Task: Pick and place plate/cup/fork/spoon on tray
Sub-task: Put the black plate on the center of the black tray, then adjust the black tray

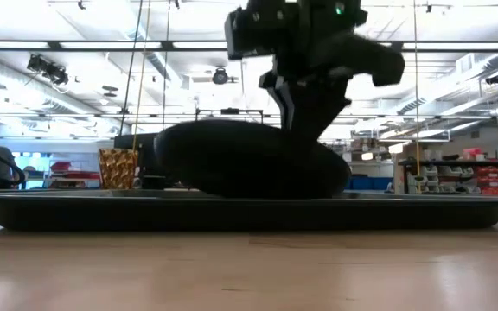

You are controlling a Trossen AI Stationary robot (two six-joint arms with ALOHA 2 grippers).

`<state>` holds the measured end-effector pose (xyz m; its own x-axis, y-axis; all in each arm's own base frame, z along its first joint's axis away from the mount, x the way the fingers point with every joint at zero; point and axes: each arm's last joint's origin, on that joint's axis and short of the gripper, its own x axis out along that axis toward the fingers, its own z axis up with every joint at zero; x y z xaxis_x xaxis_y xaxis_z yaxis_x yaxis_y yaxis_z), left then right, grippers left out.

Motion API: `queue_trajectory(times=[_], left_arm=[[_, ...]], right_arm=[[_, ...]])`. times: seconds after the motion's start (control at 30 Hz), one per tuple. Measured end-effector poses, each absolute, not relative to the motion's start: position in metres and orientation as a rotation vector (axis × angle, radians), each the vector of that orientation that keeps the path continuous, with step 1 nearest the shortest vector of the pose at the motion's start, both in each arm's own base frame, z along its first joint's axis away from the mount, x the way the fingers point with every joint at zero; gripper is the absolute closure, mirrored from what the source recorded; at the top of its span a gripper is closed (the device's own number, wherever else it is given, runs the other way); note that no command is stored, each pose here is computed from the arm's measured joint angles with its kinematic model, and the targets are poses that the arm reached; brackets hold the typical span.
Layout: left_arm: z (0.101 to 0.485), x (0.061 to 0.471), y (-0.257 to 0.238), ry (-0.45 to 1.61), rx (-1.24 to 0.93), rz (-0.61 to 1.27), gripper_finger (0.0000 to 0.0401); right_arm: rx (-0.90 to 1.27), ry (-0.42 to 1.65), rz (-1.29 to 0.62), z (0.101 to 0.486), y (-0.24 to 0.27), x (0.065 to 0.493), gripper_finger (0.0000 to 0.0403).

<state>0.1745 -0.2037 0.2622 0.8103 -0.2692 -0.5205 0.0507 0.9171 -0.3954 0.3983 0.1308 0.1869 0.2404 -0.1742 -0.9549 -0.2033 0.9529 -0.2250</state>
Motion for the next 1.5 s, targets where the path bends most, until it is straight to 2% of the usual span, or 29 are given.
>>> queue_trajectory(times=[0.2,0.37,0.67,0.77,1.07,1.3,1.5], left_arm=[[0.264,0.163,-0.210,0.525,-0.326,-0.118,0.0260],[0.265,0.162,-0.211,0.478,-0.240,-0.108,0.0259],[0.266,0.165,-0.209,0.474,-0.240,-0.099,0.0259],[0.266,0.165,-0.209,0.474,-0.241,-0.099,0.0259],[0.266,0.164,-0.211,0.477,-0.265,-0.101,0.0259],[0.266,0.164,-0.210,0.476,-0.265,-0.098,0.0259],[0.266,0.164,-0.210,0.471,-0.242,-0.099,0.0259]], right_arm=[[-0.323,1.343,0.005,0.176,0.130,0.395,0.0373],[-0.305,1.299,0.005,0.171,0.132,0.397,0.0334],[-0.261,1.262,-0.033,0.167,0.133,0.398,0.0269],[-0.264,1.317,-0.040,0.172,0.140,0.387,0.0260],[-0.329,1.656,-0.177,0.177,0.175,0.326,0.0257],[-0.239,1.695,-0.187,0.177,0.201,0.308,0.0247],[-0.222,1.724,-0.224,0.168,0.200,0.302,0.0210]])
